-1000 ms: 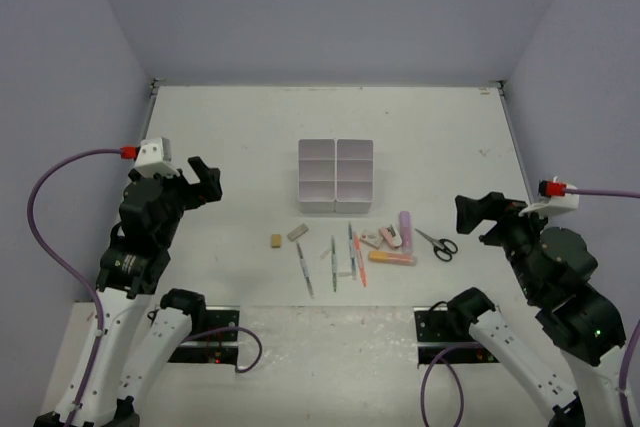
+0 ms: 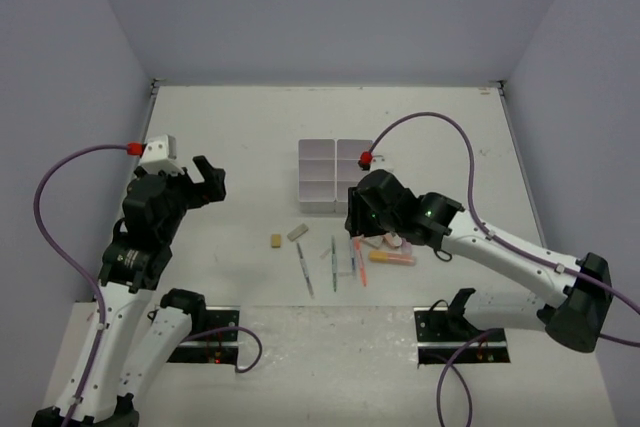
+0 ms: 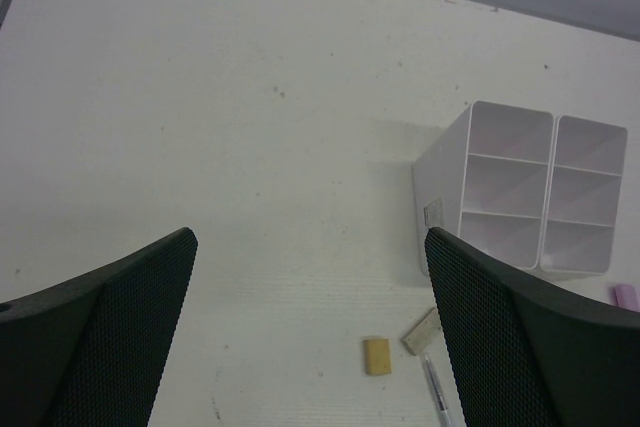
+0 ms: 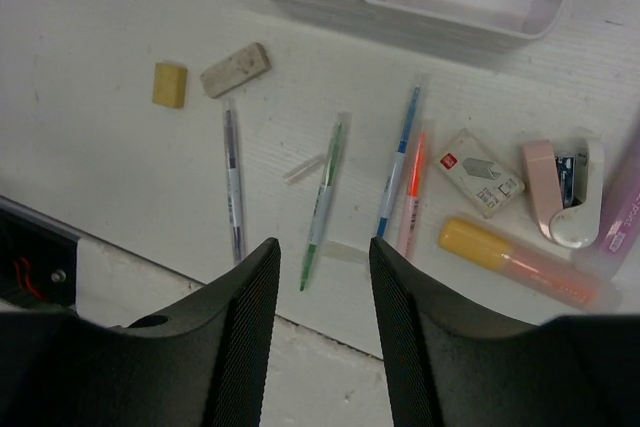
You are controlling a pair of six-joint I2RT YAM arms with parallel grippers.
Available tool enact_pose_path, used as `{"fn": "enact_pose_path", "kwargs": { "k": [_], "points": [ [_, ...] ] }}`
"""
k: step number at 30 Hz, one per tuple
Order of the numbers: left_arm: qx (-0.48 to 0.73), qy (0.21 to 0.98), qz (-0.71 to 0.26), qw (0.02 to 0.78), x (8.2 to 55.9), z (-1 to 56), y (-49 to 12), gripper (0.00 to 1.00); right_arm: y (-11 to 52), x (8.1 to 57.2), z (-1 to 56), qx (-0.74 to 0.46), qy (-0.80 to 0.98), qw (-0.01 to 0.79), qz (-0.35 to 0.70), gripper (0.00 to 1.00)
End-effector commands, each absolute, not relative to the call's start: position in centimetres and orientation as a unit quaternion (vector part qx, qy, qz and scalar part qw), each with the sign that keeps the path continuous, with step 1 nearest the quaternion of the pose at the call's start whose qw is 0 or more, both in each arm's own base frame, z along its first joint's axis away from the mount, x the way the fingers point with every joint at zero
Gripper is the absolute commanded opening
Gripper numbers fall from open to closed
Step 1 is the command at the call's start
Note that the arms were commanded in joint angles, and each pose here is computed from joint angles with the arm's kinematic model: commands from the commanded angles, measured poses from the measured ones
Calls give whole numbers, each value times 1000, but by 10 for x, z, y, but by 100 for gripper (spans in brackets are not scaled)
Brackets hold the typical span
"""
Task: Sort the stationery into containers
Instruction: Pick up the pen cap from the center of the board.
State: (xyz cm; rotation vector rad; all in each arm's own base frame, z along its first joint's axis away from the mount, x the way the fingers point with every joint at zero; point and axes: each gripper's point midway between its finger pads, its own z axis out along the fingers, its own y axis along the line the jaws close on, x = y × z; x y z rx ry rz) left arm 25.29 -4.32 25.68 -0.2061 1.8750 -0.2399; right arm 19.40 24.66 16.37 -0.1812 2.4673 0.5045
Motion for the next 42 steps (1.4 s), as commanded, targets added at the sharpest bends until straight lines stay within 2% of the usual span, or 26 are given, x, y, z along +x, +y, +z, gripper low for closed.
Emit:
{"fn": "enact_pose_path", "kwargs": {
  "k": [1,10,30,37,42],
  "points": [
    [-67,797,-114,589,257,261,-51,100,256,197,141,-50,936,293,187,43],
    [-67,791,-116,597,254,266,-50,100,254,193,108,-62,950,262,157,40],
    [-33,795,-141,590,255,263,-66,100,235,185,109,-122,951,257,120,41],
    [82,829,-205,513,250,238,-133,100,221,173,127,-117,942,277,146,40],
    [139,879,-162,427,239,202,-174,100,202,162,155,-97,931,306,173,40]
  ]
}}
